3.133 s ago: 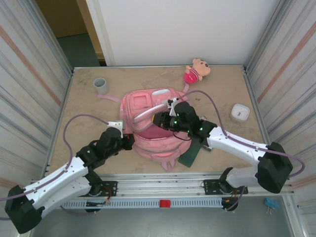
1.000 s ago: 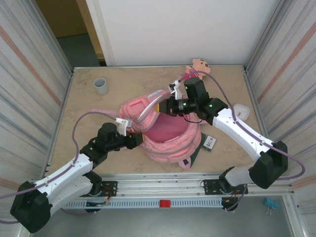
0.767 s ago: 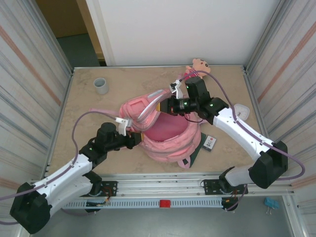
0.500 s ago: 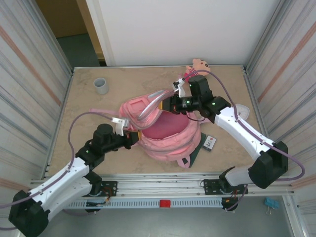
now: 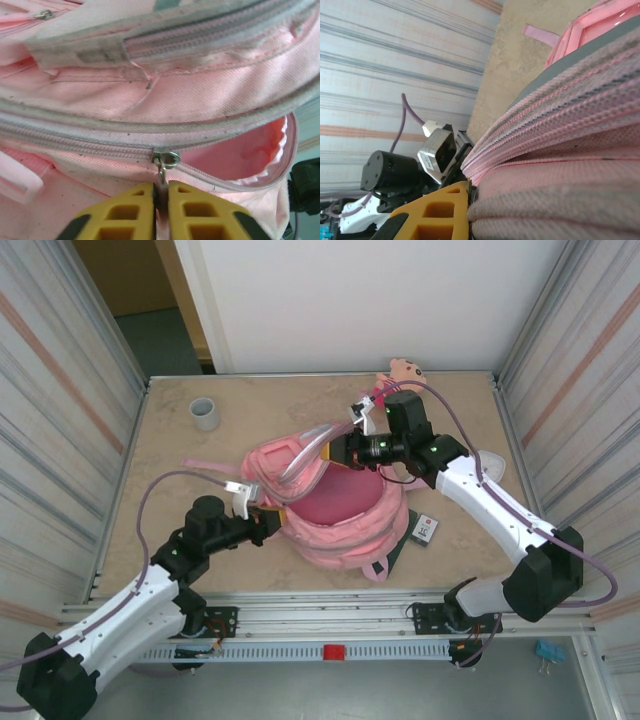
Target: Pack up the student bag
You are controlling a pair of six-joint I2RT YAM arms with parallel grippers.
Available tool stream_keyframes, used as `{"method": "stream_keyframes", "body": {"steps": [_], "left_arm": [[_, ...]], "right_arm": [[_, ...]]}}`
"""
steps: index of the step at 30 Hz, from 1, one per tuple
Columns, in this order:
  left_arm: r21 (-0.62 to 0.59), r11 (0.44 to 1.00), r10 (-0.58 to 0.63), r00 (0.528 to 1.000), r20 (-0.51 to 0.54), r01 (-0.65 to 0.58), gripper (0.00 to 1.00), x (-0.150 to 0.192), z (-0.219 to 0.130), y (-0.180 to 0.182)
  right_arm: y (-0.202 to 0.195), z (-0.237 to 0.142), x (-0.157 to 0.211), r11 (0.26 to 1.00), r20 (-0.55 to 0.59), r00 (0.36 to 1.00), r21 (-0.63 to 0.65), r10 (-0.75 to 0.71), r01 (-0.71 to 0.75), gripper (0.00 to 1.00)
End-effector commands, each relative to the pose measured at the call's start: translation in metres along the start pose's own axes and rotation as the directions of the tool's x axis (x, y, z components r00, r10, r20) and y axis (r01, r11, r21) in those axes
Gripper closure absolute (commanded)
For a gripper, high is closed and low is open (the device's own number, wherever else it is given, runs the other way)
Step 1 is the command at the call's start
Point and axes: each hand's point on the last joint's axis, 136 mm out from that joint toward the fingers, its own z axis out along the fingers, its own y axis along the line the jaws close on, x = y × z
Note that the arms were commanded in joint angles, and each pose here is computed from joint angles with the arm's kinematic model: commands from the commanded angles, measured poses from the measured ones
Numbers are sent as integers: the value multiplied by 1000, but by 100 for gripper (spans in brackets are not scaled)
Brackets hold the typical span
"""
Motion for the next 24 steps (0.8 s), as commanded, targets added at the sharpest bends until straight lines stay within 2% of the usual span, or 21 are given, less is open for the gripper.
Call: {"method": "stream_keyframes", "body": {"steps": [1,5,9,14,20,24], "left_arm": [[51,998,46,999,13,-47,100,-4,1,-11],[-19,999,31,1000,-2,-31,100,2,1,3],[-156,988,3,1000,0,-3,100,7,-4,30],[-353,935,-12,1000,16,17,100,13,-16,68],[-503,861,-48,996,72,78,100,3,-27,102],[-550,823,-103,989,104,143,100,-3,-28,126]], "right_arm": [[51,-21,-15,980,86,987,-137,-136,147,100],[54,-24,-15,978,93,985,-138,-144,156,100],[60,-25,-16,975,89,984,-151,-151,164,100],[74,-34,-11,965,80,981,-179,-179,191,100],[96,-50,1,946,53,973,-227,-226,232,100],[109,-59,10,929,35,967,-271,-254,254,100]]}}
